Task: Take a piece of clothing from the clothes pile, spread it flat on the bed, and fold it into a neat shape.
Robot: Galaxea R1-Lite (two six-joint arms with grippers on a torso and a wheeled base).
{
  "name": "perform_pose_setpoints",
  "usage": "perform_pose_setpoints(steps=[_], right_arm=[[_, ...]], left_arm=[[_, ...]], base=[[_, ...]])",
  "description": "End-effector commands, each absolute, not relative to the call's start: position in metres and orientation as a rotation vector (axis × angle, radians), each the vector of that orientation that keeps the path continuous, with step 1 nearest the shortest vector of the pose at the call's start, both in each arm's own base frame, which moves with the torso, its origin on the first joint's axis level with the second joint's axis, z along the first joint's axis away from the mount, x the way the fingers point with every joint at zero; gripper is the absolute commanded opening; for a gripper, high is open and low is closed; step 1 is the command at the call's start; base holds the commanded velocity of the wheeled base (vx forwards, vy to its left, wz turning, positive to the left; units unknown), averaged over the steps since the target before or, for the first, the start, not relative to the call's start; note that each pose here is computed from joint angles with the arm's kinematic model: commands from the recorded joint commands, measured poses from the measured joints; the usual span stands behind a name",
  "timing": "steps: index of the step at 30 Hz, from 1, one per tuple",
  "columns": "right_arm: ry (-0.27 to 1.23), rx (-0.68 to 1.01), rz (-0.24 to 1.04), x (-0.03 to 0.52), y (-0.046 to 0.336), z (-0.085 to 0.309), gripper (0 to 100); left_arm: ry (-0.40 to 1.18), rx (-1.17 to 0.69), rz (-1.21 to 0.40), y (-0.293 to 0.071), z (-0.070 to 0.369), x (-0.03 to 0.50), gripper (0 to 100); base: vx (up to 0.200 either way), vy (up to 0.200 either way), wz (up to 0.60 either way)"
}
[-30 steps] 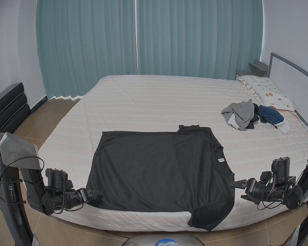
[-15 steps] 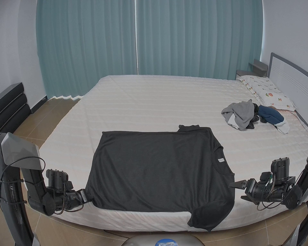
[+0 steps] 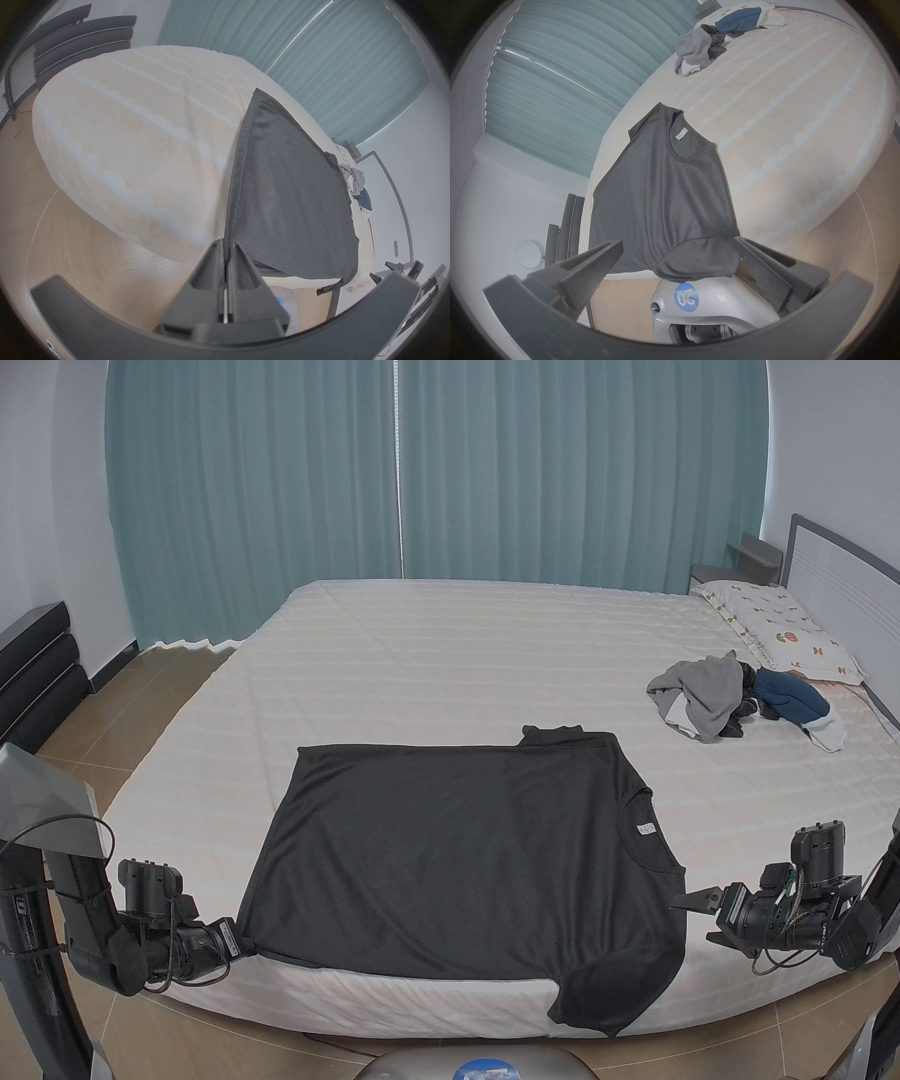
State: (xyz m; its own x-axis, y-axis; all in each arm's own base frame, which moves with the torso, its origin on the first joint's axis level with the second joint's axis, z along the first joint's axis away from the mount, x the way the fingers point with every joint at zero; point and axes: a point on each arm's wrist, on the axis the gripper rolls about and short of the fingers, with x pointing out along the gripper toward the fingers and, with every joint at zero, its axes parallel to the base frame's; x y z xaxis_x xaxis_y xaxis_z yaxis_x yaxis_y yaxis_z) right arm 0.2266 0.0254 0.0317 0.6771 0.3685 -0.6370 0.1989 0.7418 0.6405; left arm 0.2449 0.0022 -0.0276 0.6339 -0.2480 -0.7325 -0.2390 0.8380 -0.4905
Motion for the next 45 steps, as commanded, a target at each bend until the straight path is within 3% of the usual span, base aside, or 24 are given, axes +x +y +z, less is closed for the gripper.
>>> perform_pose_setpoints(steps=[1, 7, 25, 26, 45], right_arm=[[0.87, 0.733, 0.072, 0.241, 0.019, 0.016, 100], [0.935, 0.688, -0.036, 0.258, 0.013, -0.022, 100], [0.853, 0.712, 0.015, 0.294, 0.025, -0.029, 100], [0.851, 0.71, 0.014, 0.295, 0.026, -0.029, 0], [0.687, 0.72, 0.055, 0.349, 0.021, -0.011, 0]], left_arm=[[0.888, -0.612, 0.012, 0.007, -0.026, 0.243, 0], [0.841, -0.633, 0.037, 0.017, -0.019, 0.247, 0], [0.835, -0.668, 0.041, 0.016, -0.018, 0.252, 0], [0.835, -0.669, 0.04, 0.015, -0.018, 0.252, 0], [0.877, -0.655, 0.01, 0.005, -0.022, 0.247, 0]], base=[[0.0, 0.0, 0.0], [0.0, 0.0, 0.0], [0.0, 0.0, 0.0], [0.0, 0.0, 0.0], [0.0, 0.0, 0.0]])
